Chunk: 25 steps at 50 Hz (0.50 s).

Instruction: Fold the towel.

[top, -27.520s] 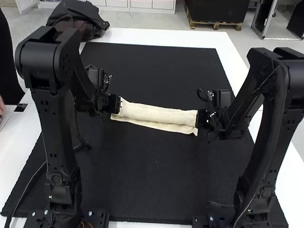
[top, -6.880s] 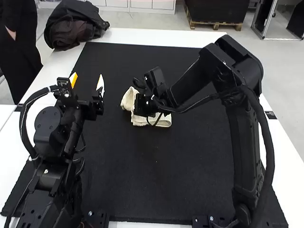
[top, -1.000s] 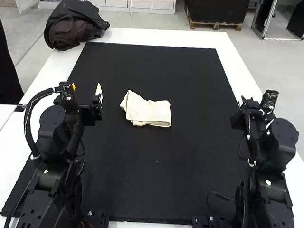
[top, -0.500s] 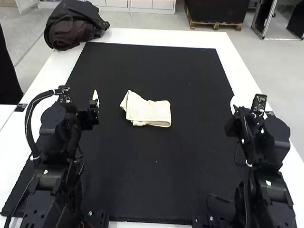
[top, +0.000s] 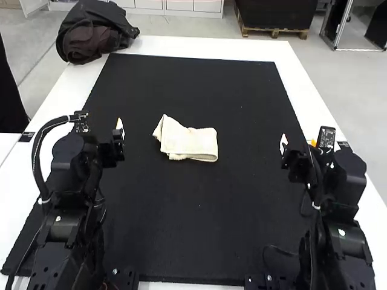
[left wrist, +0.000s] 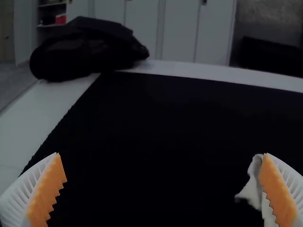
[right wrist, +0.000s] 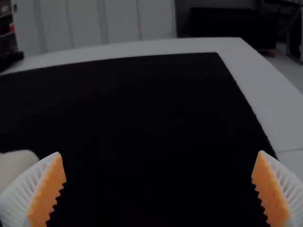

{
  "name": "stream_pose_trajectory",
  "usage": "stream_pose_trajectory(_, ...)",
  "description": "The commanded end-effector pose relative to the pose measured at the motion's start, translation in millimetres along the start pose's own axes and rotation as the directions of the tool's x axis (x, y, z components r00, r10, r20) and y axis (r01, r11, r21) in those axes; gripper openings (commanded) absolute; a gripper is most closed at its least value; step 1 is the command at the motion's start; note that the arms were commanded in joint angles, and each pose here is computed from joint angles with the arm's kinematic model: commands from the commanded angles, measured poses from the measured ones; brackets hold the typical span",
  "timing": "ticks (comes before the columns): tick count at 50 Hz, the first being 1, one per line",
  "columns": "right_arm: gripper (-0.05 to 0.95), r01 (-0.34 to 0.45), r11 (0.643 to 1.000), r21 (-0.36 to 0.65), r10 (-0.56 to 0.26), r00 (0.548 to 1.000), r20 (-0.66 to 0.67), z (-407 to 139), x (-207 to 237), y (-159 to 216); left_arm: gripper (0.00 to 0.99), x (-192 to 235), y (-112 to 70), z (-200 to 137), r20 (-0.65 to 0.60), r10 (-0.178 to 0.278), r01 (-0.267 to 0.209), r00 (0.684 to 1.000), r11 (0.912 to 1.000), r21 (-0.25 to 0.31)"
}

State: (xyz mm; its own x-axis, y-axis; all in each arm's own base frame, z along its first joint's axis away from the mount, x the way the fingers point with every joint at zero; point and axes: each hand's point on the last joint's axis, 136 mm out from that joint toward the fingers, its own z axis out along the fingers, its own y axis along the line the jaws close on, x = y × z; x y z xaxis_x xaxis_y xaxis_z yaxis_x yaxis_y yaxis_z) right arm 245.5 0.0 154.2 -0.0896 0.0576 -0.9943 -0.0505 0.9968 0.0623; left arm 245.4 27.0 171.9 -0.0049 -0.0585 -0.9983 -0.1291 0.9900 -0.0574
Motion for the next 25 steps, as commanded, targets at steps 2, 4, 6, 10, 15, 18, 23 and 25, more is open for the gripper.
stream_pose_trajectory(2, 0.91, 0.01, 1.0, 0.019, -0.009, 1.0, -0.018, -1, 6, -5, 0.959, -1, -1.7, 0, 0.011, 0.043, -0.043, 0.999, 0.9991, 0.005)
stream_pose_trajectory(4, 0.91, 0.009, 1.0, 0.022, -0.009, 1.0, -0.018, -1, 6, -5, 0.959, -2, -3.6, 0, 0.012, 0.05, -0.051, 0.999, 0.9986, 0.012)
stream_pose_trajectory(6, 0.91, 0.009, 1.0, 0.024, -0.009, 1.0, -0.017, -1, 6, -6, 0.959, -2, -5.5, -1, 0.012, 0.05, -0.051, 0.999, 0.9985, 0.02)
stream_pose_trajectory(10, 0.91, 0.023, 0.999, 0.026, -0.022, 1.0, -0.018, -1, 6, -7, 0.959, -1, -8.9, -1, 0.012, 0.05, -0.051, 0.999, 0.9981, 0.034)
stream_pose_trajectory(15, 0.91, 0.024, 0.999, 0.026, -0.024, 1.0, -0.018, -1, 6, -7, 0.959, -2, -11.2, -1, 0.014, 0.05, -0.051, 0.999, 0.9978, 0.043)
stream_pose_trajectory(18, 0.91, 0.024, 0.999, 0.025, -0.024, 1.0, -0.018, -1, 6, -6, 0.959, -2, -11.6, -1, 0.015, 0.05, -0.051, 0.999, 0.9977, 0.045)
stream_pose_trajectory(23, 0.91, 0.024, 0.999, 0.026, -0.024, 1.0, -0.018, -1, 6, -7, 0.959, -2, -10.6, -1, 0.015, 0.05, -0.051, 0.999, 0.9979, 0.04)
stream_pose_trajectory(25, 0.91, 0.026, 0.999, 0.026, -0.026, 1.0, -0.016, -1, 6, -6, 0.959, -2, -10.8, -1, 0.017, 0.05, -0.051, 0.999, 0.9979, 0.042)
